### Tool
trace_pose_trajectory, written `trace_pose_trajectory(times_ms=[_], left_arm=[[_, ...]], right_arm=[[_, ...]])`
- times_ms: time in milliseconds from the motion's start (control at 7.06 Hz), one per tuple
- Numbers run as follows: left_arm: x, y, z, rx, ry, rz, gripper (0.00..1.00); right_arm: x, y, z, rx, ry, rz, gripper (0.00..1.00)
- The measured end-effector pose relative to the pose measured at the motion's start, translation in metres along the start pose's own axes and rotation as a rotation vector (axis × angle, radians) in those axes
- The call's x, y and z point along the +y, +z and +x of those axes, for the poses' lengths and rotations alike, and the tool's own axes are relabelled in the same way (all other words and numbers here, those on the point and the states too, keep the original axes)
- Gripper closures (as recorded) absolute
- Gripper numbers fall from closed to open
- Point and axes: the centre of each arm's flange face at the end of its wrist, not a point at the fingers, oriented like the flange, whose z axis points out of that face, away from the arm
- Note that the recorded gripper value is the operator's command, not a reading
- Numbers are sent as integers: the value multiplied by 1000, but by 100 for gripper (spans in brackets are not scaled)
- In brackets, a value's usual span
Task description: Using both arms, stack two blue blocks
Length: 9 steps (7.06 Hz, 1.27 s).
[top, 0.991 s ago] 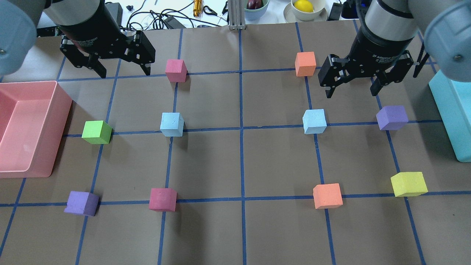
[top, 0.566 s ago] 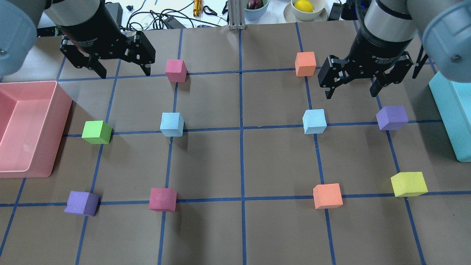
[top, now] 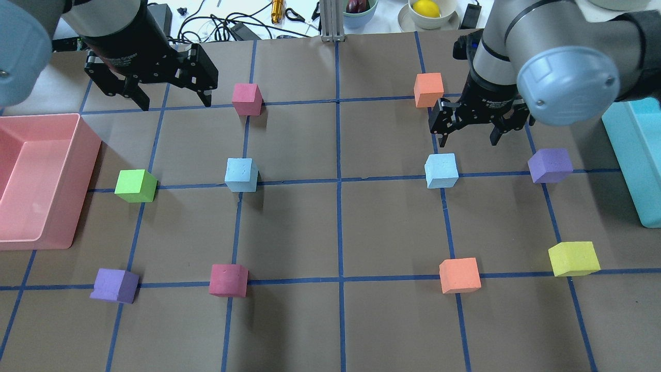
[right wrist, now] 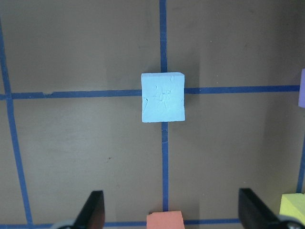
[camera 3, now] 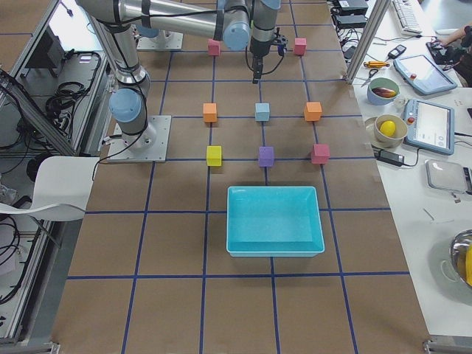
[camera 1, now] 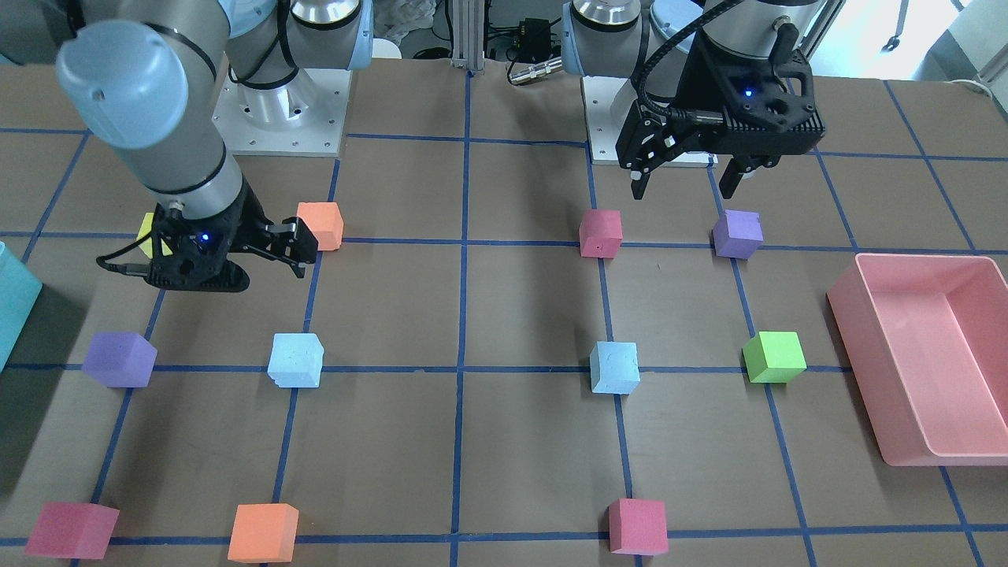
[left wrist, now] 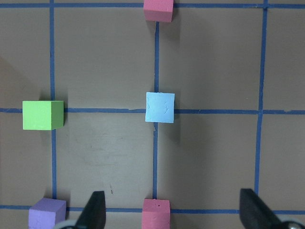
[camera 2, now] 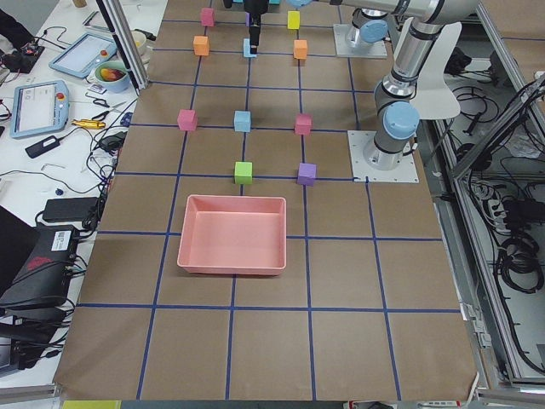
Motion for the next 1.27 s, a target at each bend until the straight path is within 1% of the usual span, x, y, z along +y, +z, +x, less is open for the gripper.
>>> trace_pose_trajectory(times_ms=[283, 566, 708, 991, 1133, 1274], left_arm=[[0, 0, 0, 0, 0, 0, 0], [0, 0, 0, 0, 0, 0, 0], [0, 0, 0, 0, 0, 0, 0], [0, 0, 0, 0, 0, 0, 0], [0, 1, 0, 0, 0, -1, 0], [0, 1, 0, 0, 0, -1, 0]], right_arm=[[-14, 54, -1, -1, -7, 1, 0], [-31, 101, 0, -5, -5, -26, 0], [-39, 119, 0, -6, -5, -35, 0], [-48, 144, -1, -7, -5, -48, 1], [-52, 154, -1, -7, -6, -48, 42], [-54, 159, -1, -8, -6, -45, 79]])
